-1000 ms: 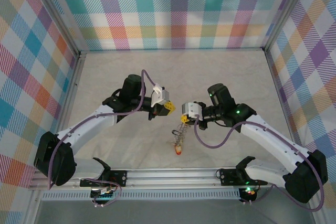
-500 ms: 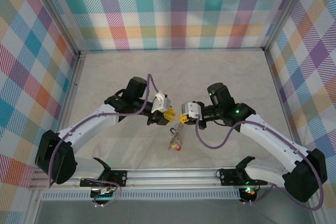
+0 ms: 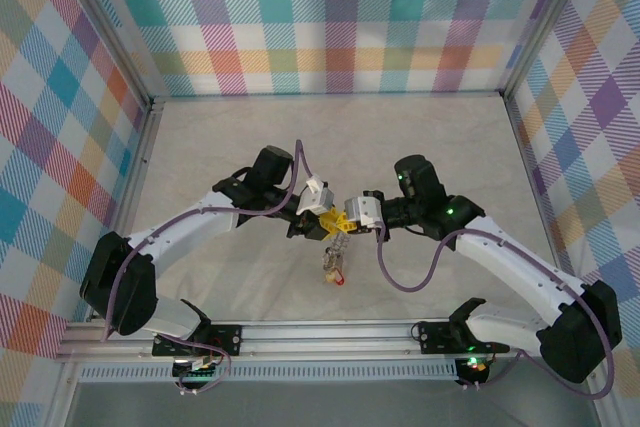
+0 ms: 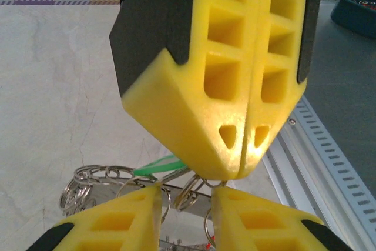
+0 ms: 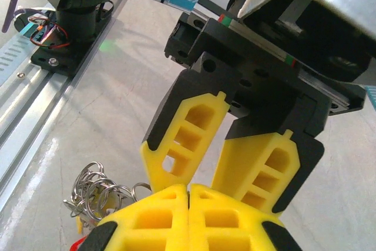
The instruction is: Put the keys on the keyring
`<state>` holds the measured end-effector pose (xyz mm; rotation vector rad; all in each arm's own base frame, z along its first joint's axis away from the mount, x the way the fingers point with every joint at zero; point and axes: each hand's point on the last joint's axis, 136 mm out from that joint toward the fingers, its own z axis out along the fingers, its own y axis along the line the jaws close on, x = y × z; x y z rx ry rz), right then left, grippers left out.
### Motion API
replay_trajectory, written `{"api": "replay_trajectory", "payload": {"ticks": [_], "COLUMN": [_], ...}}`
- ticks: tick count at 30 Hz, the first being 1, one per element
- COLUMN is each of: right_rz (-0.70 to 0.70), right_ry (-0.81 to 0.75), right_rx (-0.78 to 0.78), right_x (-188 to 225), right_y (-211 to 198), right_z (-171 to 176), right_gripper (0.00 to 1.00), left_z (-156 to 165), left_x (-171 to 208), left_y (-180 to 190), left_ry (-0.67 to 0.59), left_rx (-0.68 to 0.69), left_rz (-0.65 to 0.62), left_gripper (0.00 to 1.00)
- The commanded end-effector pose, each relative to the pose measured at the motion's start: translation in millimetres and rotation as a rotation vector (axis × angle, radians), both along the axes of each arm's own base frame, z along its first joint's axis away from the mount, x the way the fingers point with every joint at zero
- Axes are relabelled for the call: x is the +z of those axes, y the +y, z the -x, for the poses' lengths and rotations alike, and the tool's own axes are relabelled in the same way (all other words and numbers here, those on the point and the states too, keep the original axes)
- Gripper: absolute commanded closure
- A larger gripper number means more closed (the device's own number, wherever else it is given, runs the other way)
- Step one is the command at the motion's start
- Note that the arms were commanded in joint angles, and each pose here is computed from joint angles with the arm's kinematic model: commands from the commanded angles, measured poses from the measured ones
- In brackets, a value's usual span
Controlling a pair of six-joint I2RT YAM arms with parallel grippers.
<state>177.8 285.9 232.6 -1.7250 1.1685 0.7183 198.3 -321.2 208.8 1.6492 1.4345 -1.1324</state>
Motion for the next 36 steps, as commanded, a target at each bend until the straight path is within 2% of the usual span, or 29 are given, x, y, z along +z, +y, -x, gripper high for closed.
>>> {"api": "replay_trajectory", "payload": {"ticks": [1, 3, 6, 9, 16, 17, 18, 21, 27, 36], "right_rz": [-0.079, -0.077, -0.080, -0.082, -0.077, -0.076, -0.075, -0.061, 0.011, 0.102], "right_ry": [-0.072, -0.078, -0.093, -0.104, -0.105, -0.103, -0.106, -0.110, -0.141, -0.121], "right_rx": [0.076, 0.066, 0.056, 0.050, 0.049, 0.044, 0.042, 0.028, -0.051, -0.075], "right_x": [29.1, 28.4, 29.7, 31.3, 29.9, 29.5, 29.7, 27.4, 12.0, -12.0], "right_y": [7.1, 7.0, 7.7, 9.0, 10.7, 10.0, 10.0, 8.2, -4.7, -15.9], "right_z": [4.7, 2.5, -0.8, -4.1, -6.2, -6.8, -7.1, -8.3, -14.2, -12.9], "right_gripper": [1.00, 1.00, 1.00, 1.00, 1.00, 1.00, 1.00, 1.00, 1.00, 1.00], "left_z": [0.9, 3.0, 6.9, 7.6, 8.0, 8.6, 8.2, 6.6, -12.9, -19.4], "left_x": [18.0, 19.2, 18.4, 13.7, 10.0, 8.2, 5.4, 4.8, 16.1, 35.3], "left_y": [-3.5, -2.3, -2.7, -3.2, -3.3, -3.0, -2.4, -2.3, 4.6, 15.8], "left_ry": [-0.056, -0.051, -0.029, -0.013, -0.006, -0.006, -0.004, -0.021, -0.055, -0.033], "left_rx": [-0.038, -0.055, -0.088, -0.104, -0.114, -0.118, -0.117, -0.108, 0.005, 0.039], "left_rz": [0.052, 0.055, 0.054, 0.037, 0.024, 0.020, 0.012, 0.013, 0.036, 0.088], "left_gripper": [0.71, 0.73, 0.83, 0.89, 0.89, 0.97, 1.00, 1.00, 1.00, 1.00]}}
